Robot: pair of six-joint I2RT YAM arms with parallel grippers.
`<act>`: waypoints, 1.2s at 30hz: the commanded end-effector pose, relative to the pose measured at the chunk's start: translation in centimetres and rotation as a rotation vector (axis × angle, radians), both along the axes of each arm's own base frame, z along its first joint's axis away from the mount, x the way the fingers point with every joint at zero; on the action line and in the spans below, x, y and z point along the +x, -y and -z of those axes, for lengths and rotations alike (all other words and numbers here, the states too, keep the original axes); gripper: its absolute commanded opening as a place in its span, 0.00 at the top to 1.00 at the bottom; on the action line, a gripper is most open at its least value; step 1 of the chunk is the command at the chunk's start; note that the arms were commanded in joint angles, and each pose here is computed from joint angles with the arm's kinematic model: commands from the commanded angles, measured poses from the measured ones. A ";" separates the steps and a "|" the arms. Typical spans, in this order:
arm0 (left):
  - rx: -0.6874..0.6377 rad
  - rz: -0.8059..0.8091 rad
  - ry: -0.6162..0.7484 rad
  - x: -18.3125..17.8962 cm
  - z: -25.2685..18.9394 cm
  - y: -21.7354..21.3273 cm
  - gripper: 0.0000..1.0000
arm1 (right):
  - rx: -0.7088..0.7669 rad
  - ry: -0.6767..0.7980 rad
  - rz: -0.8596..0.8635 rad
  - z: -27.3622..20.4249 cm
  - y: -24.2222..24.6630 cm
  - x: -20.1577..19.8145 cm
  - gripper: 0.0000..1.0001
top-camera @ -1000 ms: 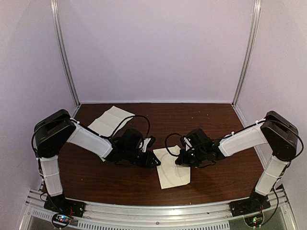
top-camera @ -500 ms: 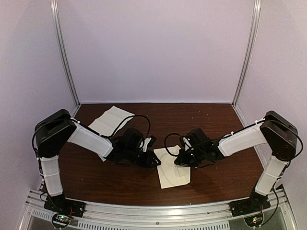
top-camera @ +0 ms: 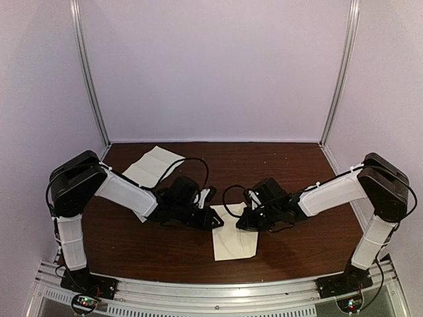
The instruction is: Place the letter into the envelope and seal it
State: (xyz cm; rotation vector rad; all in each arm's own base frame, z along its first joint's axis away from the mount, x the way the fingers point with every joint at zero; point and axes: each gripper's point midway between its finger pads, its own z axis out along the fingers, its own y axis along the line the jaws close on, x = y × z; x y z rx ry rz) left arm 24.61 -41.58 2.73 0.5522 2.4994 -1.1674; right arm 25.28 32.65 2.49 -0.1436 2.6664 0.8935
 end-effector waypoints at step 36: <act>0.322 -0.567 0.342 22.5 -12.3 -29.8 0.13 | 0.019 0.460 0.161 -14.9 6.4 2.9 0.02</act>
